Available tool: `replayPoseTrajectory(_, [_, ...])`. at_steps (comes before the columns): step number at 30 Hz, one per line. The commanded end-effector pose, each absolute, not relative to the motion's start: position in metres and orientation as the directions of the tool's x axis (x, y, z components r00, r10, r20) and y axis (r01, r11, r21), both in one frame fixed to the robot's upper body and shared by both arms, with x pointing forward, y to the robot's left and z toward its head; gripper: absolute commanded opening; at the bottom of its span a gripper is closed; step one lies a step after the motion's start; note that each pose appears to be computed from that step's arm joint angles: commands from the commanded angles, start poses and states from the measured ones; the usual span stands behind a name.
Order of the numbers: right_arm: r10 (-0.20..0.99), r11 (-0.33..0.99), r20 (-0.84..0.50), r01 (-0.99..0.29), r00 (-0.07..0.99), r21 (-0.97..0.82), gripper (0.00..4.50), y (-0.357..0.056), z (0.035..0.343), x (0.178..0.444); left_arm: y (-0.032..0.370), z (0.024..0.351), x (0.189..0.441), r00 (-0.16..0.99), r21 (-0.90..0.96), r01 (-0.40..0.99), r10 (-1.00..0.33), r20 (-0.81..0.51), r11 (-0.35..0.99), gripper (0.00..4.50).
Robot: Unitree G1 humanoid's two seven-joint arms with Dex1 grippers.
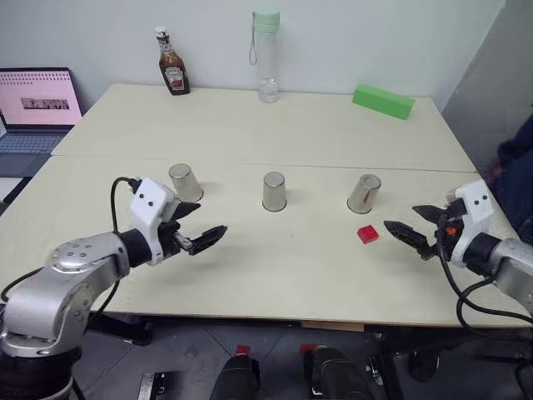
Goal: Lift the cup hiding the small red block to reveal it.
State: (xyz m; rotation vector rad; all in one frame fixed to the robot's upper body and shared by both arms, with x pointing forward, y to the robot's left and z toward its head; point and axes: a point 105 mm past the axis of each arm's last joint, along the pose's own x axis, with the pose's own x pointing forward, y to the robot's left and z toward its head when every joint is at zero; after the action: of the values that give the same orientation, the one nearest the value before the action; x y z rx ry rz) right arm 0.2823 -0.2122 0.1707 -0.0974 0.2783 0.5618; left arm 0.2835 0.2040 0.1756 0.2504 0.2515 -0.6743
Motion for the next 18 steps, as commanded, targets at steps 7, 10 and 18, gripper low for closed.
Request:
replayPoseTrajectory(7, [0.559,0.811,-0.280,-0.585,0.780,-0.012,4.46,-0.2092,0.1768,0.2782,0.2117,0.1890,0.2803,0.749,0.171,0.652,-0.590,-0.301,0.739,4.50])
replayPoseTrajectory(10, [0.558,0.811,-0.280,-0.584,0.781,-0.014,4.46,-0.2100,0.1772,0.2783,0.2111,0.1894,0.2811,0.747,0.180,0.654,-0.593,-0.300,0.735,4.50])
replayPoseTrajectory(18, [0.550,0.819,-0.275,-0.574,0.789,-0.009,4.46,-0.2108,0.1767,0.2754,0.2086,0.1914,0.2819,0.736,0.175,0.669,-0.610,-0.294,0.722,4.50])
